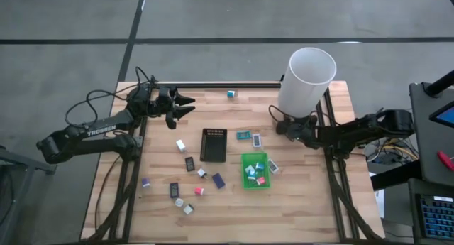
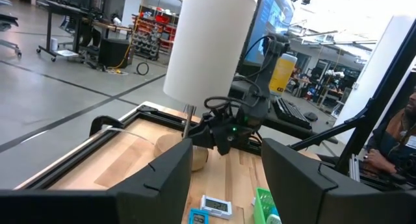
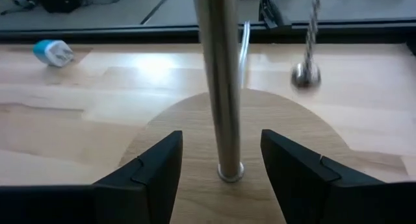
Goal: Pick & Place Office items
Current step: Adjust the white lamp
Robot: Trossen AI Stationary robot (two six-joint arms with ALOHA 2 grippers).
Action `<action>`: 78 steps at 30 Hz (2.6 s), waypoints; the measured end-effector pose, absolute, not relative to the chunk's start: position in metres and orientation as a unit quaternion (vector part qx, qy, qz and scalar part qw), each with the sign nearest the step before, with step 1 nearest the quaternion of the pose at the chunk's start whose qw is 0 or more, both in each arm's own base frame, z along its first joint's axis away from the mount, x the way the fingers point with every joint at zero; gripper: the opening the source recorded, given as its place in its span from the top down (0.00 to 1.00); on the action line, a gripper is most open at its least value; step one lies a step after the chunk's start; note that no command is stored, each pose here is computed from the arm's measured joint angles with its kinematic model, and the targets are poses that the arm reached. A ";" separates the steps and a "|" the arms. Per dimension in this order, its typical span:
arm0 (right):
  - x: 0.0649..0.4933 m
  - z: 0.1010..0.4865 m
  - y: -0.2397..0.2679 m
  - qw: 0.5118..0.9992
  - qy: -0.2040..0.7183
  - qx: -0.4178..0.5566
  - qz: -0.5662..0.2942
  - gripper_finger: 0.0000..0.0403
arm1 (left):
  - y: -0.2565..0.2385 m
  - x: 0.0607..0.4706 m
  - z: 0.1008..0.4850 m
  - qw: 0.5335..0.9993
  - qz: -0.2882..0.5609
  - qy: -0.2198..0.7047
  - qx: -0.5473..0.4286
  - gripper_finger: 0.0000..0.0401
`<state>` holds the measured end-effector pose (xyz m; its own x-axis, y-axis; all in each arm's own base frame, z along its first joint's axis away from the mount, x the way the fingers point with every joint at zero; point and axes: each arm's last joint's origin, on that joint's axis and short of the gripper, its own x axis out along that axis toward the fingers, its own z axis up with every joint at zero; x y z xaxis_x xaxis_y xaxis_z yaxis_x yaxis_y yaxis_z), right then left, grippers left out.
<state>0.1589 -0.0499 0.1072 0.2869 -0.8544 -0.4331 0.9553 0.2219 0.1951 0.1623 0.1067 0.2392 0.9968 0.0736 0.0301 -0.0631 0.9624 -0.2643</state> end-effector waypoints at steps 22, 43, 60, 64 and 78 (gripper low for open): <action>0.179 0.094 -0.031 0.789 0.099 0.093 -0.599 0.48 | 0.107 0.162 0.239 0.990 0.035 -0.017 -0.135 0.53; 0.178 0.108 -0.018 0.803 0.059 0.094 -0.585 0.48 | 0.107 0.162 0.239 0.990 0.035 -0.017 -0.135 0.52; 0.151 0.098 -0.018 0.816 0.051 0.185 -0.545 0.50 | 0.107 0.162 0.239 0.990 0.036 -0.017 -0.135 0.52; 0.151 0.098 -0.017 0.817 0.051 0.187 -0.544 0.50 | 0.107 0.162 0.239 0.990 0.035 -0.017 -0.135 0.52; 0.148 0.092 -0.017 0.831 0.105 0.154 -0.524 0.50 | 0.107 0.162 0.239 0.990 0.035 -0.017 -0.135 0.52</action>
